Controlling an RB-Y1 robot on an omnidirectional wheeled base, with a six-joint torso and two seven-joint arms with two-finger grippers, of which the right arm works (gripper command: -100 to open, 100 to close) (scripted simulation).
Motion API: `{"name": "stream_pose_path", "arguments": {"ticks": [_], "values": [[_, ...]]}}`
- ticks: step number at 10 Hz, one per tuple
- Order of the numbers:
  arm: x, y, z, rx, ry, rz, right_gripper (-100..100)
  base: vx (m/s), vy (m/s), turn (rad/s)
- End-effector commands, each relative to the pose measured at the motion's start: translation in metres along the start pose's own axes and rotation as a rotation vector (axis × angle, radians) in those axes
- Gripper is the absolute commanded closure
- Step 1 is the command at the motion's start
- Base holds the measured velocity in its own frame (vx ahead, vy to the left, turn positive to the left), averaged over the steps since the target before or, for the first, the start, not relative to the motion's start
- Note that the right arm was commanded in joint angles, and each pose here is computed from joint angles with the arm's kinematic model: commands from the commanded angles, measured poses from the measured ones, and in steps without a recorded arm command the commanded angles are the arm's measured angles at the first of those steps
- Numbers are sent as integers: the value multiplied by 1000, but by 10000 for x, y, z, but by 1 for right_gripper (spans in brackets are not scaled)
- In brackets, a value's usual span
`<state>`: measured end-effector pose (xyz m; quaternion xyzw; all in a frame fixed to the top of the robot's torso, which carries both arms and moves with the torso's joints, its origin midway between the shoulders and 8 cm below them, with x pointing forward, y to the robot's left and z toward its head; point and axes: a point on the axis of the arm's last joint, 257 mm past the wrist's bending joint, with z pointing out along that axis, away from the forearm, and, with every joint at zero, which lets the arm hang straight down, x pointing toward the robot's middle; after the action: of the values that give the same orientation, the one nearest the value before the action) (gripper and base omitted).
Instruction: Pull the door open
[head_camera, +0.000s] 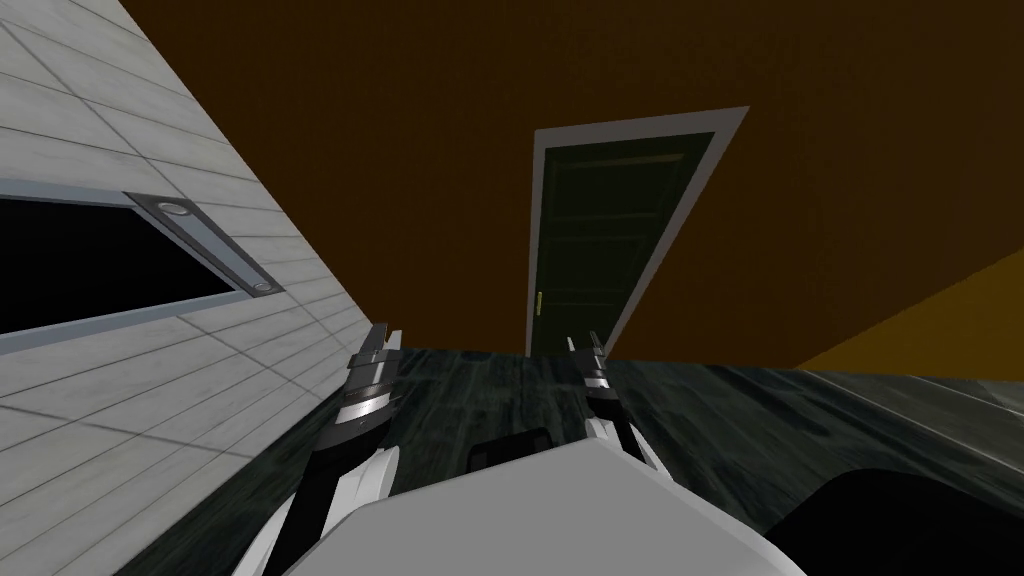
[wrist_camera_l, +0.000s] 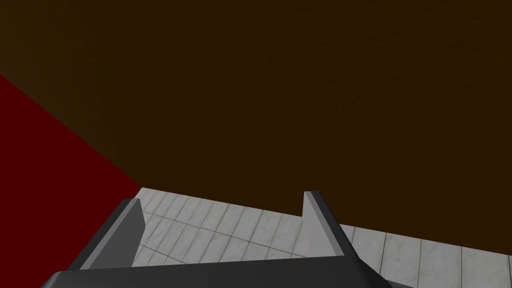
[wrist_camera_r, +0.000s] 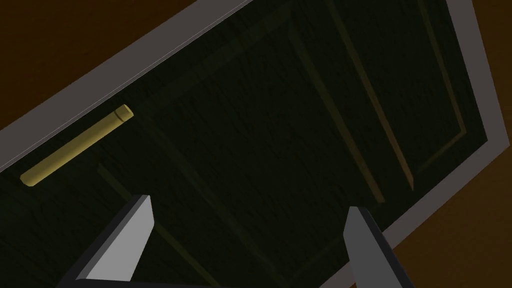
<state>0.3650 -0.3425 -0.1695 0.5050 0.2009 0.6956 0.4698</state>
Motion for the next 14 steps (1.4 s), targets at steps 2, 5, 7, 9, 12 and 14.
{"name": "stream_pose_path", "arguments": {"ticks": [2,5,7,9,12,14], "values": [[-196,-74,-80,11,-40,75,-100,88,-21,133],[-407,-162,-180,18,-89,158,-100,101,-17,122],[-544,-216,-252,20,-122,213,-100,96,-30,129],[-677,-269,-329,19,-156,268,-100,104,-21,130],[-869,-344,-453,14,-208,348,-100,99,-28,121],[-987,-391,-539,7,-242,399,-100,83,-36,117]]}}
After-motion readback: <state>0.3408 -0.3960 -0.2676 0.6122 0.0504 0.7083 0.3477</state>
